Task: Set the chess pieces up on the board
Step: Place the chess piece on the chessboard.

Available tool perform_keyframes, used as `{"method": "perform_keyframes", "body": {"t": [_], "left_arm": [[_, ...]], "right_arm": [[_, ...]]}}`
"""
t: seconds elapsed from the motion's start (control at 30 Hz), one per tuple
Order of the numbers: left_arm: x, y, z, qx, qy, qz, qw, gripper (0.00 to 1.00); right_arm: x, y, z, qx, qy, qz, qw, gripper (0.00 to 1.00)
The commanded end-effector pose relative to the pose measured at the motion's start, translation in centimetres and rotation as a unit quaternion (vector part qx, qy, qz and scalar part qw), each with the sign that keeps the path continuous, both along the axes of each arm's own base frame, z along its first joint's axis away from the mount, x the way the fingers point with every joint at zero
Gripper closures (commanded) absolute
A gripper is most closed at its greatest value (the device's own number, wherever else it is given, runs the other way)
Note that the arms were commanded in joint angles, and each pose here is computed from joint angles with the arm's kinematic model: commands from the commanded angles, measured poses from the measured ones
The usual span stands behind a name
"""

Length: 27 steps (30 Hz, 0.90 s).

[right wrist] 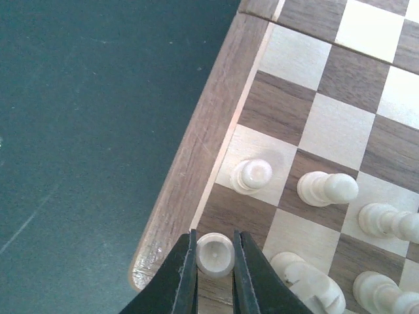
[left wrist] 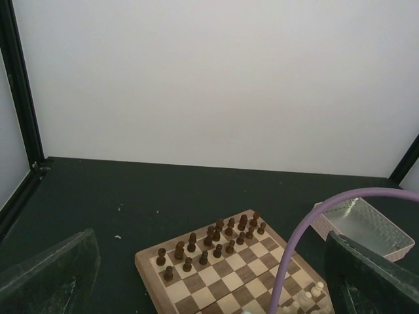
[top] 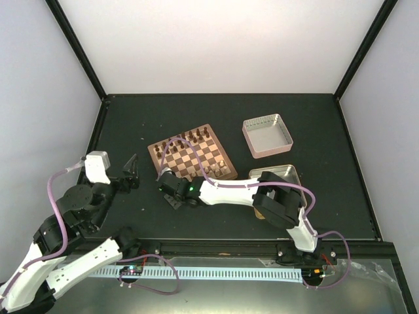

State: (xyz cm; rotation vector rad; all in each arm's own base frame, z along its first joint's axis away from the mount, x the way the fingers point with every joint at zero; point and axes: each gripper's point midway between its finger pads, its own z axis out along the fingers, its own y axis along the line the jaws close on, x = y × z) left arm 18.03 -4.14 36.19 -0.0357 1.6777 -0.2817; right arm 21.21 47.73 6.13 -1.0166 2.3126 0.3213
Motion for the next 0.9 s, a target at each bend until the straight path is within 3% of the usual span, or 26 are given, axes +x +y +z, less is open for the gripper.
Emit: {"method": "perform_keyframes", "body": {"t": [0.0, 0.37, 0.5, 0.67, 0.87], "left_arm": [[-0.5, 1.2, 1.0, -0.005, -0.011, 0.013, 1.0, 0.05], [-0.3, 0.9, 0.7, 0.001, -0.007, 0.011, 1.0, 0.05], [-0.3, 0.8, 0.7, 0.001, -0.006, 0.01, 1.0, 0.05], [-0.3, 0.7, 0.6, 0.001, -0.005, 0.008, 1.0, 0.05], [-0.2, 0.5, 0.5, 0.001, -0.001, 0.004, 1.0, 0.05]], "right_arm": [[0.8, 0.1, -0.1, -0.008, -0.014, -0.02, 1.0, 0.94], [1.0, 0.5, -0.8, -0.015, -0.015, -0.019, 1.0, 0.88], [0.9, 0.2, -0.7, -0.018, -0.012, -0.023, 0.999, 0.79], [0.9, 0.2, 1.1, 0.001, -0.014, -0.027, 1.0, 0.68], [0.9, 0.3, 3.7, 0.027, -0.017, -0.033, 0.999, 0.67]]}}
